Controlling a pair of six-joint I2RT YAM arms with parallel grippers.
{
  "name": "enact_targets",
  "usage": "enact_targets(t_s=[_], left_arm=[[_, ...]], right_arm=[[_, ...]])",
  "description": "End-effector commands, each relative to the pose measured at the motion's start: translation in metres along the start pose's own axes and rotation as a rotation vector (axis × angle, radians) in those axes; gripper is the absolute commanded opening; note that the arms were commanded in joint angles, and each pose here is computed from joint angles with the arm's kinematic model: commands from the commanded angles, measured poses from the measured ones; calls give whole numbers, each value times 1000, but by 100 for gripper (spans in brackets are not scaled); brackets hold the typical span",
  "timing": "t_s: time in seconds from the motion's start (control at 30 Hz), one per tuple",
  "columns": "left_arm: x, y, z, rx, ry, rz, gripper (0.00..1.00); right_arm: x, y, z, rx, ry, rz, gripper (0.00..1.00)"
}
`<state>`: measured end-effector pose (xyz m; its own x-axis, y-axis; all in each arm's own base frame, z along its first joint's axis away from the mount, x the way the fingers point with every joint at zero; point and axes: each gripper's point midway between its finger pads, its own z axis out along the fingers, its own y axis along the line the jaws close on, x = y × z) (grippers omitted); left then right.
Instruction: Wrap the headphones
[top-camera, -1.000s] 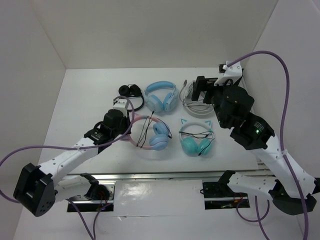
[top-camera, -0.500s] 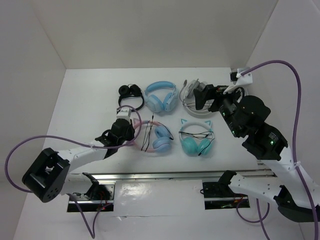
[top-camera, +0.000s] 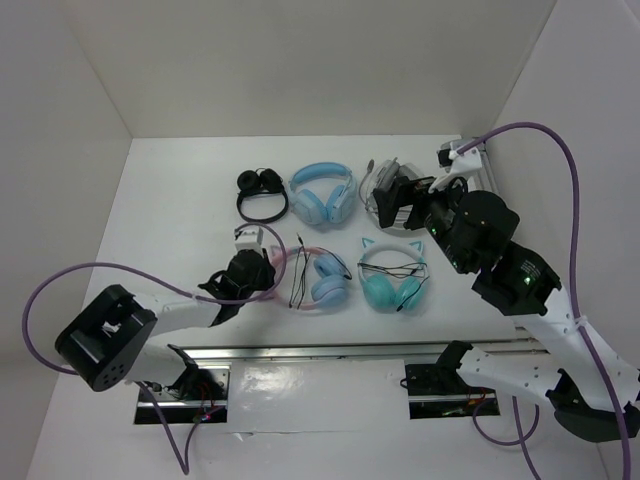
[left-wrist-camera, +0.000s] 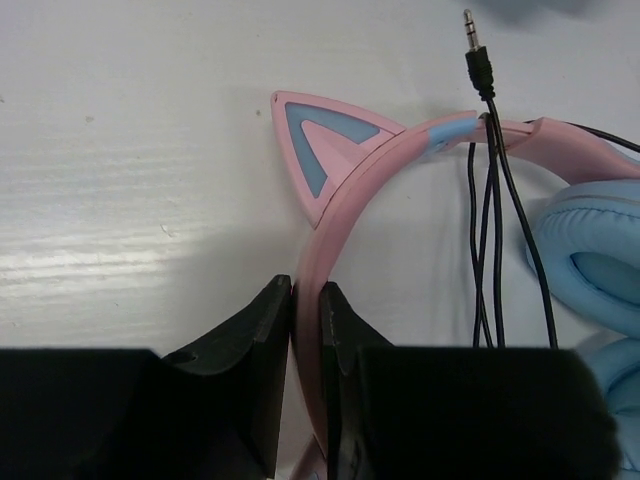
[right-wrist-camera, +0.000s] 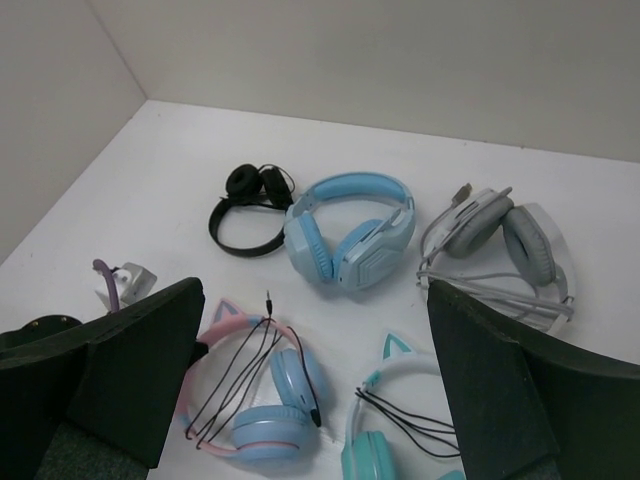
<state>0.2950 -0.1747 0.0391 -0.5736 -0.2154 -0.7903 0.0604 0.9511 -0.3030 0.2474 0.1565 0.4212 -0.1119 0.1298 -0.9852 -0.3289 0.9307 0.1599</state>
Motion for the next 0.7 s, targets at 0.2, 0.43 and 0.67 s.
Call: enact_targets(t_s=[0.2, 0.43, 0.67], left_arm=[[-27, -43, -37, 116, -122, -81, 99], [-83, -38, -104, 83, -243, -166, 99], [-114, -16, -199, 77, -154, -118, 99]], right_arm=[[11, 8, 2, -38, 17, 12, 100], [23, 17, -1, -76, 68, 53, 100], [62, 14, -22, -87, 212, 100, 100]])
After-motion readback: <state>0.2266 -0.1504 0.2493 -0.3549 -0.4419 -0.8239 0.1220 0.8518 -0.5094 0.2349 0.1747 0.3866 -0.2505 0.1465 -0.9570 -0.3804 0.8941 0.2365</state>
